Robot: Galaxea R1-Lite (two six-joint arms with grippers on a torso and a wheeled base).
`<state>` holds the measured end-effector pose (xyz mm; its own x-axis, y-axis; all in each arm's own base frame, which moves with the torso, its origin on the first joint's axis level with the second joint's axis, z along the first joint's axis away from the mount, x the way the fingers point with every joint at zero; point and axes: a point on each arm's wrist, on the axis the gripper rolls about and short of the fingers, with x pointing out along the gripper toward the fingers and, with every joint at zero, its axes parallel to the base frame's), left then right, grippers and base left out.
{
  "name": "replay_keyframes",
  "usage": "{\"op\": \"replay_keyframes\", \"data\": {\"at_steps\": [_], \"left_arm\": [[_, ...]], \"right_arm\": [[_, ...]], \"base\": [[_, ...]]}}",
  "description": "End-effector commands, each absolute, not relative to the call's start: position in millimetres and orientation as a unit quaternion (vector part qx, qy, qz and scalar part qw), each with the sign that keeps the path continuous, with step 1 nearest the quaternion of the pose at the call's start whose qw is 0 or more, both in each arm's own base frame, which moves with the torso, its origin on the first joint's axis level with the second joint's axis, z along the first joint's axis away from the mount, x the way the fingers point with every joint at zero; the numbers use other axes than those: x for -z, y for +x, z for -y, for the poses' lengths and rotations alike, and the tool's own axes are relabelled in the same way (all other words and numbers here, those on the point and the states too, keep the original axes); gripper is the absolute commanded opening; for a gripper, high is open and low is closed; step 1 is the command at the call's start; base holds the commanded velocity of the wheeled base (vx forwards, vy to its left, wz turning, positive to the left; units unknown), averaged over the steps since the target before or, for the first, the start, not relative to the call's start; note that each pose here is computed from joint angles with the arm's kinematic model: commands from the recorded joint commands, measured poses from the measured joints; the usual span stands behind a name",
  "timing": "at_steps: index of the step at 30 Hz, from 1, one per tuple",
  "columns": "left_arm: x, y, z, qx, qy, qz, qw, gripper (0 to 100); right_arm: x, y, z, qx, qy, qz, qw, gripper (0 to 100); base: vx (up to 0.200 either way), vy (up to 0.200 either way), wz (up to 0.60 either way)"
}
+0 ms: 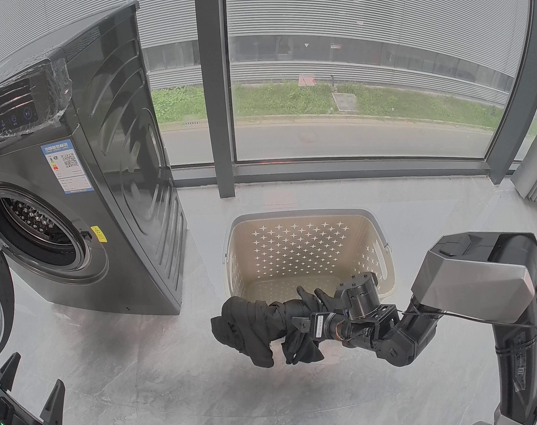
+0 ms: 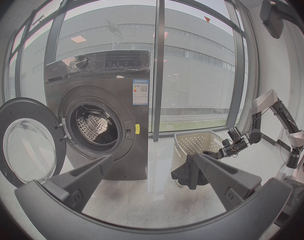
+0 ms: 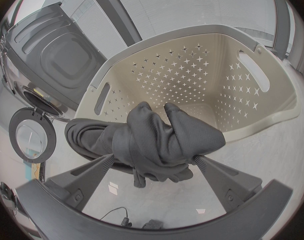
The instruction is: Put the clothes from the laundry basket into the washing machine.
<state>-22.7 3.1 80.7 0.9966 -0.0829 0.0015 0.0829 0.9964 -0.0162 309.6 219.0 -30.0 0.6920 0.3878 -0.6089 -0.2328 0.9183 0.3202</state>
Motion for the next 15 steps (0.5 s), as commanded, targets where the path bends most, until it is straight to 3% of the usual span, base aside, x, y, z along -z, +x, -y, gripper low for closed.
{"op": "replay_keyframes", "data": {"at_steps": [1, 10, 11, 15], "left_arm": [[-75.5, -22.6, -3.1, 0.041, -0.008, 0.0, 0.999, 100], [-75.5, -22.6, -3.1, 0.041, -0.009, 0.0, 0.999, 100], [-75.5, -22.6, -3.1, 0.041, -0.008, 0.0, 0.999, 100], [-75.5, -22.6, -3.1, 0.041, -0.009, 0.0, 0.999, 100]], "right_arm": [[35.9, 314.9, -222.8, -0.165, 0.114, -0.351, 0.915, 100], [42.3, 319.0, -223.4, -0.162, 0.116, -0.35, 0.915, 100], [43.0, 318.9, -223.3, -0.161, 0.117, -0.351, 0.915, 0], [41.4, 318.7, -224.7, -0.16, 0.126, -0.35, 0.914, 0]], "base": [[0.0, 0.0, 0.0], [0.0, 0.0, 0.0], [0.0, 0.0, 0.0], [0.0, 0.0, 0.0]]}}
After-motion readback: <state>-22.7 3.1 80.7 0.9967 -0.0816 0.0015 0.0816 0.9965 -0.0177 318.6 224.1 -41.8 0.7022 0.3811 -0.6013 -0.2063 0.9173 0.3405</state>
